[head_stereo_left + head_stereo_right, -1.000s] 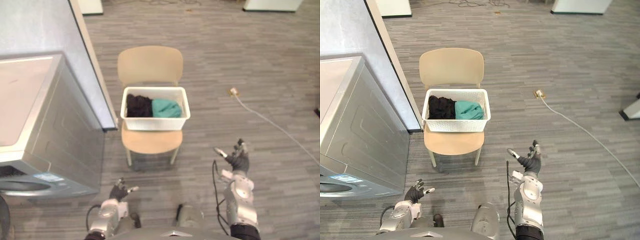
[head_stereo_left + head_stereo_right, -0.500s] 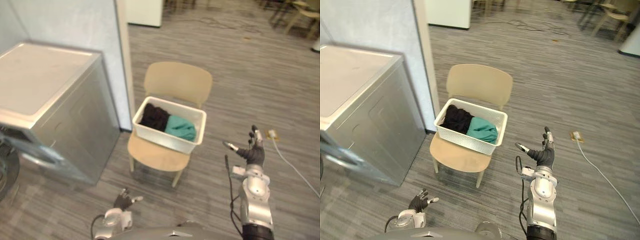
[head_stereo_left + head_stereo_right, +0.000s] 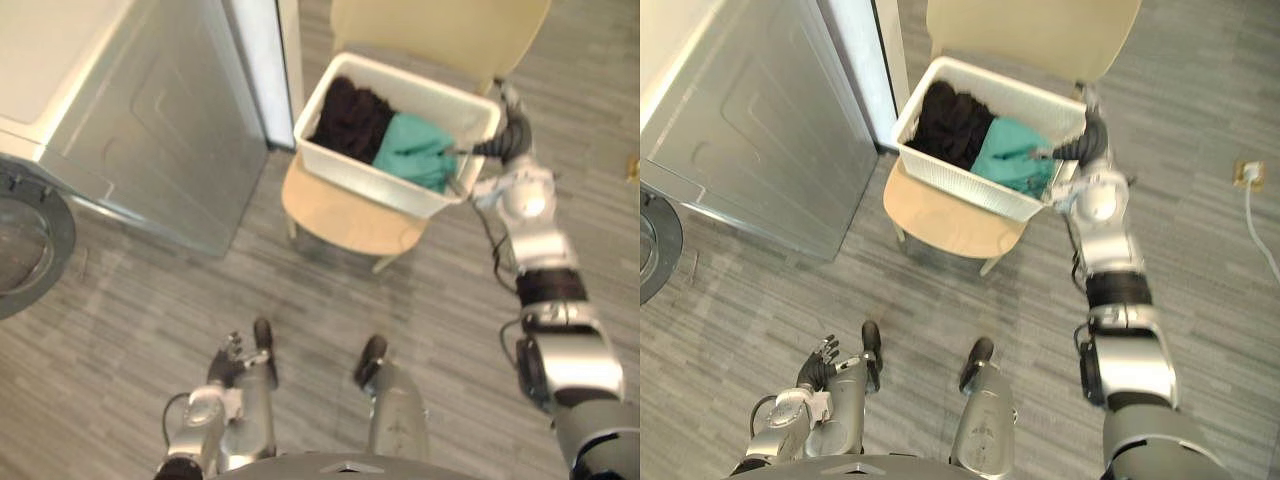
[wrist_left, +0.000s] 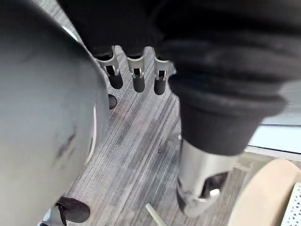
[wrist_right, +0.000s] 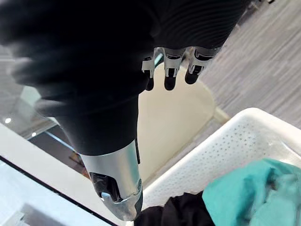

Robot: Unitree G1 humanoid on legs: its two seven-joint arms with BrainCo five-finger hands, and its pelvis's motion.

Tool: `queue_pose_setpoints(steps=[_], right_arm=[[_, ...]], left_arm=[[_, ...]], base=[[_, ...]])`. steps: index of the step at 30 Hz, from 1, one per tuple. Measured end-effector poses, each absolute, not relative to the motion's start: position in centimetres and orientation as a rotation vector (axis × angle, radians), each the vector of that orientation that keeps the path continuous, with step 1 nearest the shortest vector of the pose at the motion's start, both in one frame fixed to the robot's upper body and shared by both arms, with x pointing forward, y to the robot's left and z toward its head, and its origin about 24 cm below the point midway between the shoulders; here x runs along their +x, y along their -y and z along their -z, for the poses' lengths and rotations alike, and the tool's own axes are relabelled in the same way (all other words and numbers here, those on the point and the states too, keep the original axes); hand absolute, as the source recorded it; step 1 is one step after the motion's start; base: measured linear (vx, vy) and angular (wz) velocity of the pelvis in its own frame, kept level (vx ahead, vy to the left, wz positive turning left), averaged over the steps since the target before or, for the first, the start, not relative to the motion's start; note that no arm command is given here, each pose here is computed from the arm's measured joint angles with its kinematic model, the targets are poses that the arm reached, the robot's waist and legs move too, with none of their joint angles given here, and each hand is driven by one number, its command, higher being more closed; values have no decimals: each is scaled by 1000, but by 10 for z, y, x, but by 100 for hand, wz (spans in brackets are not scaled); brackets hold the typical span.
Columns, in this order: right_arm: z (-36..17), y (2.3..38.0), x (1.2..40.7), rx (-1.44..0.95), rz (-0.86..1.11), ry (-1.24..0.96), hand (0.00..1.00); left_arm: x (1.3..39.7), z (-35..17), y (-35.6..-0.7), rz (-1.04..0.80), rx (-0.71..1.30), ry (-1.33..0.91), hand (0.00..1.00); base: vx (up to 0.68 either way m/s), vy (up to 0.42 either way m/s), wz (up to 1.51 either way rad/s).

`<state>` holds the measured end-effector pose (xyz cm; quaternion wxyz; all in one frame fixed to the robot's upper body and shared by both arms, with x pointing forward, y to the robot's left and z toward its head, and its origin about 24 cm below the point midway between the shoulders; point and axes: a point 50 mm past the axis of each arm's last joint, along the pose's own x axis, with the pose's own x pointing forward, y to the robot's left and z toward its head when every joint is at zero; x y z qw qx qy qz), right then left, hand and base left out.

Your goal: Pick up the laundry basket with both hands and put the clothes into the washing machine.

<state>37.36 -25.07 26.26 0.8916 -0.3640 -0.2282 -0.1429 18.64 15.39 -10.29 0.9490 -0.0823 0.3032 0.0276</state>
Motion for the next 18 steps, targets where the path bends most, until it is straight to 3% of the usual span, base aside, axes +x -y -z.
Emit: queue_pose_setpoints(steps=[8,18], right_arm=[[-347,200,384,-859,197,645,0],[-381,171,389,-925,113,644,0]], left_arm=[[218,81,-136,-97,-308,-493,0],[224,75,-125,-105,-374,-467,0]], base=[[34,-10,12],[18,-38,10]])
